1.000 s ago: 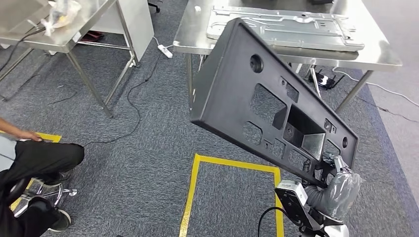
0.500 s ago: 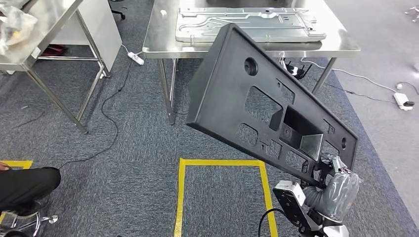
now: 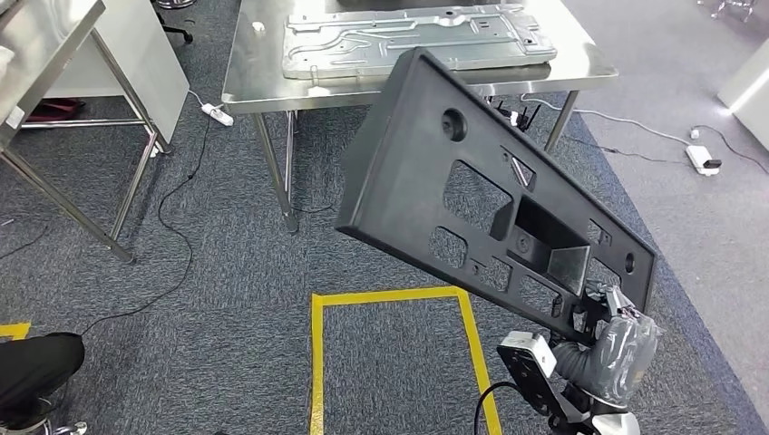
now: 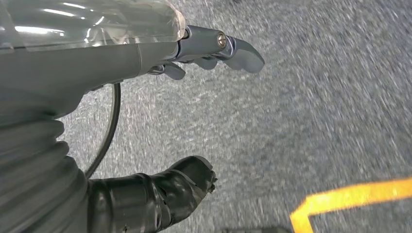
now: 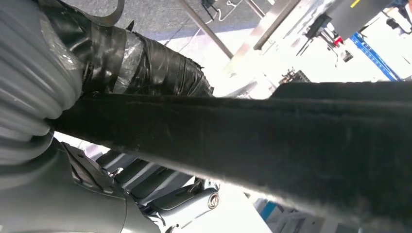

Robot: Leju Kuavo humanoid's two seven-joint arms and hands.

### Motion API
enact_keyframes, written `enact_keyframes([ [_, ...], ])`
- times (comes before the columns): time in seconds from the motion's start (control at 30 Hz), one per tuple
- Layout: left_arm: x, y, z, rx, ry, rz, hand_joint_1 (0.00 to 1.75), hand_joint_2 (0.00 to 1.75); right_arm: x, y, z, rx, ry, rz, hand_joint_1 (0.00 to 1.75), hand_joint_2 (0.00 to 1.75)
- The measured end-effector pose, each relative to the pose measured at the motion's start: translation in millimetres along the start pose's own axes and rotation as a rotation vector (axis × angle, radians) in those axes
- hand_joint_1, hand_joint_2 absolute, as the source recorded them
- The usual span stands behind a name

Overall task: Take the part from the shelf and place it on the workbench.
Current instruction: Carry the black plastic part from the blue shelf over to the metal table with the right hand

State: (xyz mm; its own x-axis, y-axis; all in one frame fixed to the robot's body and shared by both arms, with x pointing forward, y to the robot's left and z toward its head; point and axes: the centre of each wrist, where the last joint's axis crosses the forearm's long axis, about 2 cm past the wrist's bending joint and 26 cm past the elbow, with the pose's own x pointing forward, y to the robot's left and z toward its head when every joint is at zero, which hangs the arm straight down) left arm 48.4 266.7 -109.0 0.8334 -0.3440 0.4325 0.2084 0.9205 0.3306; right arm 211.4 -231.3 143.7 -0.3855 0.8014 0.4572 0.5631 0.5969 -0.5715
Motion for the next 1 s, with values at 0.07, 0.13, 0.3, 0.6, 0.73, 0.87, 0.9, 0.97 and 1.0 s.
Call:
enact_keyframes([
  [0.07,-0.4,0.2,0.0,-0.009,-0.006,0.003,0.00,1.75,0.5,0.9,-0.4,0.006,-0.006,0.005,1.75,1.75],
  [0.13,-1.2,0.0,0.3,-0.015,-0.008,0.004,0.00,1.75,0.9,2.2,-0.4,0.010,-0.009,0.005,1.75,1.75],
  [0.3,-3.8,0.8,0.9,-0.017,-0.005,0.004,0.00,1.75,0.5,4.5,1.7,0.022,-0.007,0.006,1.75,1.75],
  [0.6,-3.6,1.6,0.5,-0.015,-0.009,0.004,0.00,1.75,0.7,4.9,0.9,0.020,-0.008,0.006,1.75,1.75],
  [0.73,-3.8,2.1,0.3,-0.014,-0.012,0.005,0.00,1.75,0.1,5.6,1.9,0.025,0.001,0.005,1.75,1.75],
  [0.87,-3.9,1.2,0.7,-0.017,-0.014,0.006,0.00,1.75,-0.1,5.9,2.0,0.025,0.008,0.002,1.75,1.75],
  [0.9,-3.6,1.2,0.6,-0.016,-0.015,0.006,0.00,1.75,-0.1,5.9,1.9,0.025,0.009,0.002,1.75,1.75],
  [0.97,-2.8,1.4,0.3,-0.016,-0.017,0.005,0.00,1.75,-0.1,5.9,2.0,0.024,0.011,0.001,1.75,1.75],
  [1.0,-2.5,1.6,0.1,-0.016,-0.018,0.005,0.00,1.75,-0.1,5.8,2.2,0.024,0.013,0.000,1.75,1.75],
])
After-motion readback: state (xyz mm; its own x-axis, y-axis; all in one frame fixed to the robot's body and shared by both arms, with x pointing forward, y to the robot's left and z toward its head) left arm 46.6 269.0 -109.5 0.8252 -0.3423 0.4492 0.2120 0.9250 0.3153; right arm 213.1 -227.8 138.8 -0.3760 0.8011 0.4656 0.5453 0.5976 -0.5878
